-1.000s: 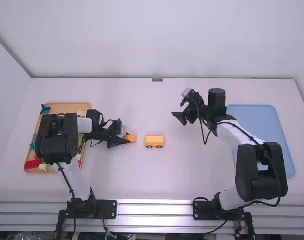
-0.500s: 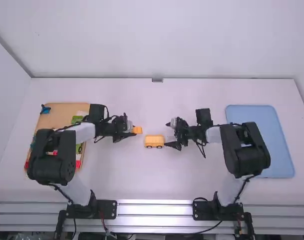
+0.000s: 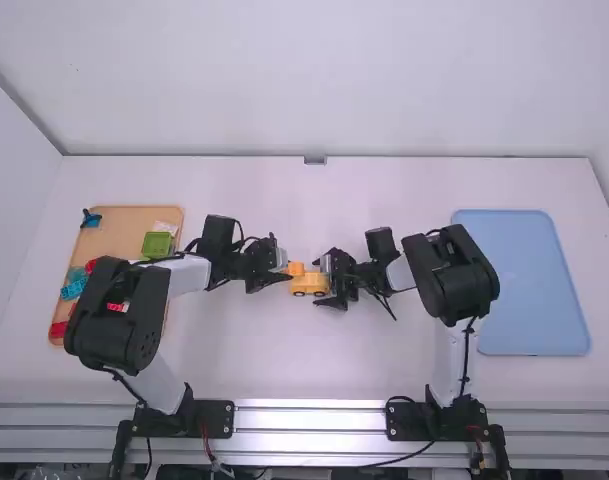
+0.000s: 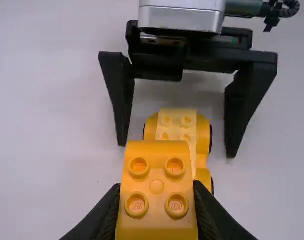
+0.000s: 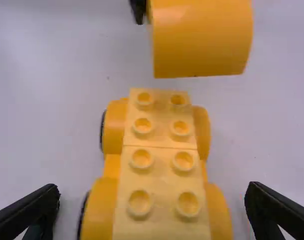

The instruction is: Assemble lego blocks to make yellow taxi

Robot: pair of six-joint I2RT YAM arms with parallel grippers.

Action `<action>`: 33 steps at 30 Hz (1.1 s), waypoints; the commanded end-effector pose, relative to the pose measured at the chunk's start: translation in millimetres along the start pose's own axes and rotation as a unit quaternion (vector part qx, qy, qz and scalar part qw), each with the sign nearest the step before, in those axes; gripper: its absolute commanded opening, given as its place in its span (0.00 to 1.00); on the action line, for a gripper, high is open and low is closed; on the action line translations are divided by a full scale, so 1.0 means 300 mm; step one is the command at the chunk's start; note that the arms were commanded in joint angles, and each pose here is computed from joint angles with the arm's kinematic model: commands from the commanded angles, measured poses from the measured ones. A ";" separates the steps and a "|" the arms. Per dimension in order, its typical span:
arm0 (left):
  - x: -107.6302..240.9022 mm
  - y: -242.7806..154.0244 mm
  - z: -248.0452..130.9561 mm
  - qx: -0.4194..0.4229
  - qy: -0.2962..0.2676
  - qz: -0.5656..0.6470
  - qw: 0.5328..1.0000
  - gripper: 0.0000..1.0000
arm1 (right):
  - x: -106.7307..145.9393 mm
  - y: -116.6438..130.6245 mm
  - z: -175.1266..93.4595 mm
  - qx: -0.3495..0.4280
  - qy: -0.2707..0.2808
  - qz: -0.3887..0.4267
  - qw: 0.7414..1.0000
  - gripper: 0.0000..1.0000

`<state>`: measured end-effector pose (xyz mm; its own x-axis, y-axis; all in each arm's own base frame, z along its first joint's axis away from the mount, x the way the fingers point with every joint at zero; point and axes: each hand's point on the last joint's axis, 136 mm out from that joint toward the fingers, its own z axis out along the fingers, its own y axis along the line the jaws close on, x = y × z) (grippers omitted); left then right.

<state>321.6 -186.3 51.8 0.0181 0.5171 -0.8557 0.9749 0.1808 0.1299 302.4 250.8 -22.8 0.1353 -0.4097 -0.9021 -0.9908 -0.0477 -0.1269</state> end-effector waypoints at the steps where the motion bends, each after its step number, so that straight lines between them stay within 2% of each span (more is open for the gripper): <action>1: -0.022 -0.014 0.001 0.006 -0.008 -0.011 1.000 0.06 | -0.002 0.003 0.010 -0.010 -0.024 0.029 0.999 0.99; 7: -0.023 -0.022 0.005 0.010 -0.008 -0.011 1.000 0.04 | 0.009 -0.021 0.024 -0.001 -0.043 0.090 0.995 0.98; 12: -0.012 -0.034 0.008 0.004 -0.014 -0.002 1.000 0.04 | 0.022 -0.019 0.037 0.001 -0.048 0.087 0.995 1.00; 17: -0.036 -0.061 0.008 0.012 -0.049 0.007 0.999 0.04 | 0.007 -0.017 0.036 -0.005 -0.058 0.081 0.995 0.90; 24: -0.033 -0.036 0.026 0.007 -0.060 -0.012 0.998 0.04 | 0.010 -0.019 0.037 -0.004 -0.056 0.081 0.995 0.76; 29: -0.038 -0.045 0.054 0.042 -0.097 -0.030 0.994 0.05 | 0.012 -0.017 0.037 -0.003 -0.055 0.079 0.995 0.55; 33: -0.031 -0.032 0.072 0.052 -0.105 -0.036 0.992 0.05 | 0.012 -0.015 0.037 -0.005 -0.055 0.080 0.995 0.55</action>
<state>319.0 -203.4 39.2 -0.0212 0.3666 -0.9301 0.9863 0.1601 0.0406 308.4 258.3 -26.6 -0.0128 -0.3132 -0.9496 -0.9999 0.0103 0.0101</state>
